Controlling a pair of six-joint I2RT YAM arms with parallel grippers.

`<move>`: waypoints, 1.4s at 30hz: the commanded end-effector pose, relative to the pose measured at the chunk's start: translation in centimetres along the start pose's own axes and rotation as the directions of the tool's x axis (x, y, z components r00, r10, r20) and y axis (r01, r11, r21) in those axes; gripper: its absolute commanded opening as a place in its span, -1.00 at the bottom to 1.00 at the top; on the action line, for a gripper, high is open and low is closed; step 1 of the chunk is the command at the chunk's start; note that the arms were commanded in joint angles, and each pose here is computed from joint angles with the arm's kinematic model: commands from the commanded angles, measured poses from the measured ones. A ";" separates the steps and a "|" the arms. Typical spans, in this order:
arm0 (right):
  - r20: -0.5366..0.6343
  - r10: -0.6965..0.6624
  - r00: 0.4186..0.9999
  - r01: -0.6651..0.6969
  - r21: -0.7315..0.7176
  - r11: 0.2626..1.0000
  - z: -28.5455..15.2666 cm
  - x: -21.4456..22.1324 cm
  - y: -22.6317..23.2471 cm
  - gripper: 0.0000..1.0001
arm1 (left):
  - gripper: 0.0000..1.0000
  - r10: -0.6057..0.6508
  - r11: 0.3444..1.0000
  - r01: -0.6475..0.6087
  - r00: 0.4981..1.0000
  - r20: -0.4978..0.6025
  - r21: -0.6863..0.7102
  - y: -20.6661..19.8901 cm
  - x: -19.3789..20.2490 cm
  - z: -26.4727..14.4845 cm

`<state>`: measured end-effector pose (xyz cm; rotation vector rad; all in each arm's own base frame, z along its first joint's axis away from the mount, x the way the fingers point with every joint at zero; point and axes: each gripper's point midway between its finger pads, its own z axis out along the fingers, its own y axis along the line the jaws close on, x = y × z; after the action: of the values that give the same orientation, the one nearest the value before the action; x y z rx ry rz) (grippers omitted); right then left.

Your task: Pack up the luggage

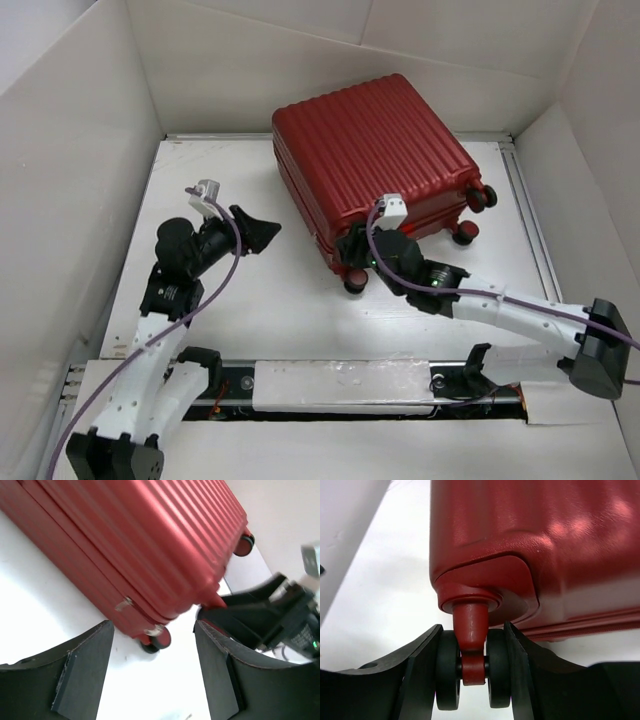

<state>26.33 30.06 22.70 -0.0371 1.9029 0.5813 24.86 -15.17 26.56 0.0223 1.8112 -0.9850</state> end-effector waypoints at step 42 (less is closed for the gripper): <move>0.071 -0.084 0.994 0.087 -0.046 0.995 1.2 -4.6 -2.0 -1.00 | 0.12 0.286 0.915 -0.275 0.958 -0.005 -0.295 -3.8 14.7 11.1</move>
<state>27.71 27.96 22.49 -0.2088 1.9146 0.5934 23.31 -30.01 13.09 0.1381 1.9264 -0.5127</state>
